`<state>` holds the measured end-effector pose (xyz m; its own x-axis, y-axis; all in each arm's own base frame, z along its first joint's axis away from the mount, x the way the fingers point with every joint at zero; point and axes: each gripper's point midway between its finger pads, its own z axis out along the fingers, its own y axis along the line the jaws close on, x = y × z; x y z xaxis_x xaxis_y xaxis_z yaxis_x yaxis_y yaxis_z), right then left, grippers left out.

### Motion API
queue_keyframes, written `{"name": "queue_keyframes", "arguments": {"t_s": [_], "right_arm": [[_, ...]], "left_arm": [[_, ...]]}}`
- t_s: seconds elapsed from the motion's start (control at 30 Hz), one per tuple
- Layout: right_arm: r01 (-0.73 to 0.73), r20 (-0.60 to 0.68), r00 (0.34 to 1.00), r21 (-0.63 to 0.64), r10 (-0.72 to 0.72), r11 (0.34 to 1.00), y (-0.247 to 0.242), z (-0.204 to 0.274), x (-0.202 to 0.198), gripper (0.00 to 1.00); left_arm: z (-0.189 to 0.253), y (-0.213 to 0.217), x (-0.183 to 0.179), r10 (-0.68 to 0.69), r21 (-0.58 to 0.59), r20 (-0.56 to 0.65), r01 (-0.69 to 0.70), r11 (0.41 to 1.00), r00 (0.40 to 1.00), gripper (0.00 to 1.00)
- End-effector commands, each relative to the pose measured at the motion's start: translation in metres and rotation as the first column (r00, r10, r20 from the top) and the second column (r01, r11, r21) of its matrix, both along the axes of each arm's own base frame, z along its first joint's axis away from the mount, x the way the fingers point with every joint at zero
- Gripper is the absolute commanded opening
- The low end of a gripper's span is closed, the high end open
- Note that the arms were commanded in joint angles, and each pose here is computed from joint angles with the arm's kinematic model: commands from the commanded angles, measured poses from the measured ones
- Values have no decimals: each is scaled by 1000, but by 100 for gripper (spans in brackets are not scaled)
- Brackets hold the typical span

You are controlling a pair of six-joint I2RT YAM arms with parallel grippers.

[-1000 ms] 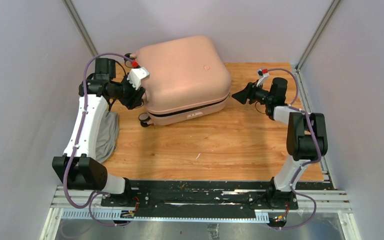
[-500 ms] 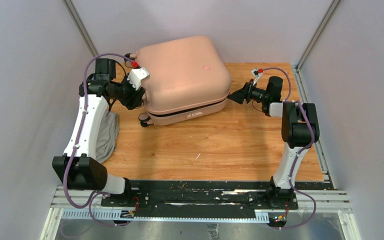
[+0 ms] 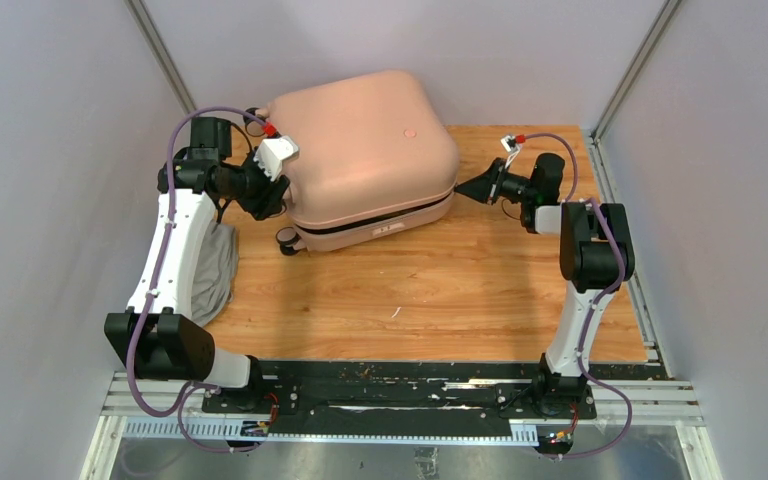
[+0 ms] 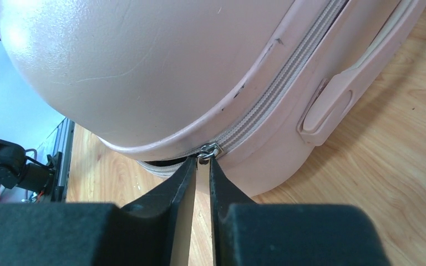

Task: Pack the luggage
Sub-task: Zip the luggage at the center of the board.

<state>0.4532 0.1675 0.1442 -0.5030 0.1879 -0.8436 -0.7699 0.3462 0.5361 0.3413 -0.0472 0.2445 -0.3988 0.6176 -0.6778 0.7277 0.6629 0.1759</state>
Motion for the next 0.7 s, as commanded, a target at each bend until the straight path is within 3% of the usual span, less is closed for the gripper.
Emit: {"name": "queue_keyframes", "arguments": {"t_s": [0.0, 0.1, 0.23, 0.4, 0.67], "right_arm": [[-80, 13, 997, 25, 80, 996, 21, 4, -16, 17], [-88, 8, 996, 29, 88, 996, 22, 6, -17, 23], [-91, 5, 996, 25, 91, 996, 21, 6, -19, 44], [-95, -12, 995, 14, 95, 995, 21, -1, -21, 50], [-65, -33, 997, -55, 63, 996, 20, -21, -16, 50]], "left_arm": [[34, 10, 4, 63, -3, 102, -63, 998, 993, 0], [35, 11, 4, 64, 1, 107, -64, 998, 992, 0], [36, 12, 3, 64, 3, 112, -64, 998, 992, 0], [37, 11, 2, 65, 2, 114, -66, 998, 991, 0], [40, 12, 2, 68, 1, 121, -68, 998, 990, 0]]}}
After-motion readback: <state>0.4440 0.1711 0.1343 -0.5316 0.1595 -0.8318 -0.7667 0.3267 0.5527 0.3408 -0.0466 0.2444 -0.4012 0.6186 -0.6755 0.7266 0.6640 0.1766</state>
